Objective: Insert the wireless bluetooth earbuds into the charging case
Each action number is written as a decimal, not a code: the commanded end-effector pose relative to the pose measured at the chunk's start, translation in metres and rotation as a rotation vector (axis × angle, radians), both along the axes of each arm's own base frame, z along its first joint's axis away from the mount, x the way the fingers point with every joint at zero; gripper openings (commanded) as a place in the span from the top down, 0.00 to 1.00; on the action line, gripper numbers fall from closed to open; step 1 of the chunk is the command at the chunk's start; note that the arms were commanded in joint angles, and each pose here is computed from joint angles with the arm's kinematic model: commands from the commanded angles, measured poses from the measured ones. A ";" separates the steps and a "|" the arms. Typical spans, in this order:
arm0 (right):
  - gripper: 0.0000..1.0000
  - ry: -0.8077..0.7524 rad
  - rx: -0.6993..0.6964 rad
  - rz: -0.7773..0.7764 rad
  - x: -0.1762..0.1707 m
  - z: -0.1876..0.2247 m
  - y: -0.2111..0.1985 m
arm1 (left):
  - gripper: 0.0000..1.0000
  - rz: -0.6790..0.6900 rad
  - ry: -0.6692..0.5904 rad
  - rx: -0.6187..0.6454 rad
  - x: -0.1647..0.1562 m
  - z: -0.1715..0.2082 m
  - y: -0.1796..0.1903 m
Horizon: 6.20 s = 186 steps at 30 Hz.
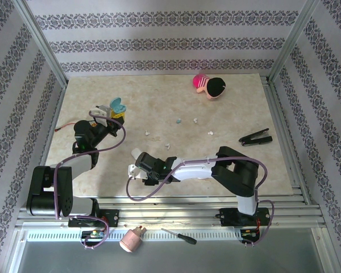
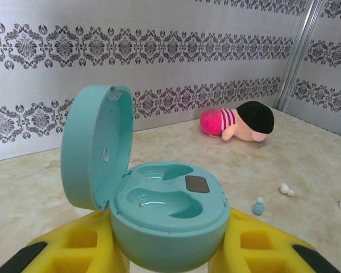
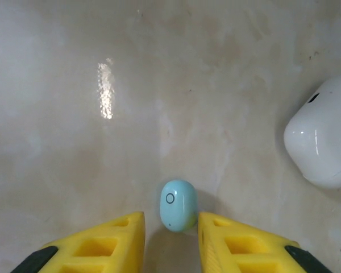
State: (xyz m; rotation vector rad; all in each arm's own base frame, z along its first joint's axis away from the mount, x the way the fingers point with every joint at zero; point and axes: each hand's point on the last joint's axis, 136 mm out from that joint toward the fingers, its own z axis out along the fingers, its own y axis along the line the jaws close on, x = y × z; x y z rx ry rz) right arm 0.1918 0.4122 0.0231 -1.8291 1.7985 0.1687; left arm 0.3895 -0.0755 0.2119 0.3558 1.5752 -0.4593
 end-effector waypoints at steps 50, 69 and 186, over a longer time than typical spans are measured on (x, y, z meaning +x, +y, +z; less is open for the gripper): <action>0.86 0.604 0.270 -1.057 0.073 0.039 -0.123 | 0.72 -0.092 0.004 -0.045 -0.013 -0.005 -0.019; 0.87 0.510 0.631 -1.105 0.088 0.135 -0.146 | 0.72 -0.400 0.032 0.044 -0.052 -0.019 -0.118; 0.75 0.484 0.532 -1.347 0.304 0.009 -0.174 | 0.72 -0.556 -0.051 -0.094 -0.082 0.025 -0.140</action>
